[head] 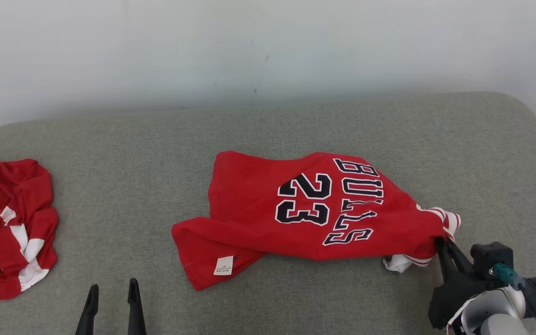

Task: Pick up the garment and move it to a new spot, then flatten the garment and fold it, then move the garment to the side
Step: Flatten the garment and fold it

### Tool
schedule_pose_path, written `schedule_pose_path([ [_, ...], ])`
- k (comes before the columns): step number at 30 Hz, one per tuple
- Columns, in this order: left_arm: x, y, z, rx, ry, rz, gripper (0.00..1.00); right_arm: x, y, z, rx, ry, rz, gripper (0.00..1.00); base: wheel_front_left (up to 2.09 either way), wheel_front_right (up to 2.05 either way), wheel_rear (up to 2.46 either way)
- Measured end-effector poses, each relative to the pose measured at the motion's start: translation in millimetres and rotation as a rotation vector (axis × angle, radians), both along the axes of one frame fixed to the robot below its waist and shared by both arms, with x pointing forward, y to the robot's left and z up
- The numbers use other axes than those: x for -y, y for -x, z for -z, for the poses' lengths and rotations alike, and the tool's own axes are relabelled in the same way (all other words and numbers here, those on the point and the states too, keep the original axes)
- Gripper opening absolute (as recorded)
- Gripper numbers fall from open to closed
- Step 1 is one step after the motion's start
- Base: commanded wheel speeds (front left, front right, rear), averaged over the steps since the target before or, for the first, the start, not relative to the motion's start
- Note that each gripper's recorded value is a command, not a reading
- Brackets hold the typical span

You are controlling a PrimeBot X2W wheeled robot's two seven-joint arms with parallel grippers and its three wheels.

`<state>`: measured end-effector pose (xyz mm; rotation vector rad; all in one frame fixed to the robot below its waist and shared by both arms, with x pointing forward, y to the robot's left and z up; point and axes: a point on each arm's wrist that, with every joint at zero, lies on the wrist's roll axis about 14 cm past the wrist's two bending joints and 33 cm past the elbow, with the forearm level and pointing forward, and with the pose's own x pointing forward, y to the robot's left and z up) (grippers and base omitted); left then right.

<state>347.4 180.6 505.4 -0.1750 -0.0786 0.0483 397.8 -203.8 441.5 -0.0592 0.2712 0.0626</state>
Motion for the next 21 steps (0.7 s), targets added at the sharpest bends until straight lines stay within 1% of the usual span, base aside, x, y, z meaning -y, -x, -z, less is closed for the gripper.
schedule_pose_path([
  [6, -2.0, 3.8, -2.2, 0.007, 0.000, -0.007, 1.00, -7.2, -19.2, -37.6, 0.058, 0.017, -0.038, 0.00, 0.00, 0.00, 0.00],
  [13, -2.7, 6.1, -1.0, 0.002, 0.002, -0.011, 1.00, -17.4, -54.0, -59.3, -0.005, 0.045, -0.090, 0.00, 0.00, 0.00, 0.00],
  [19, -6.5, 4.6, -0.9, 0.002, 0.000, -0.020, 1.00, -28.1, -80.3, -46.7, -0.115, 0.076, -0.128, 0.00, 0.00, 0.00, 0.00],
  [21, -8.8, 3.6, -1.3, 0.004, 0.000, -0.027, 1.00, -35.7, -91.0, -46.0, -0.124, 0.081, -0.146, 0.00, 0.00, 0.00, 0.00],
])
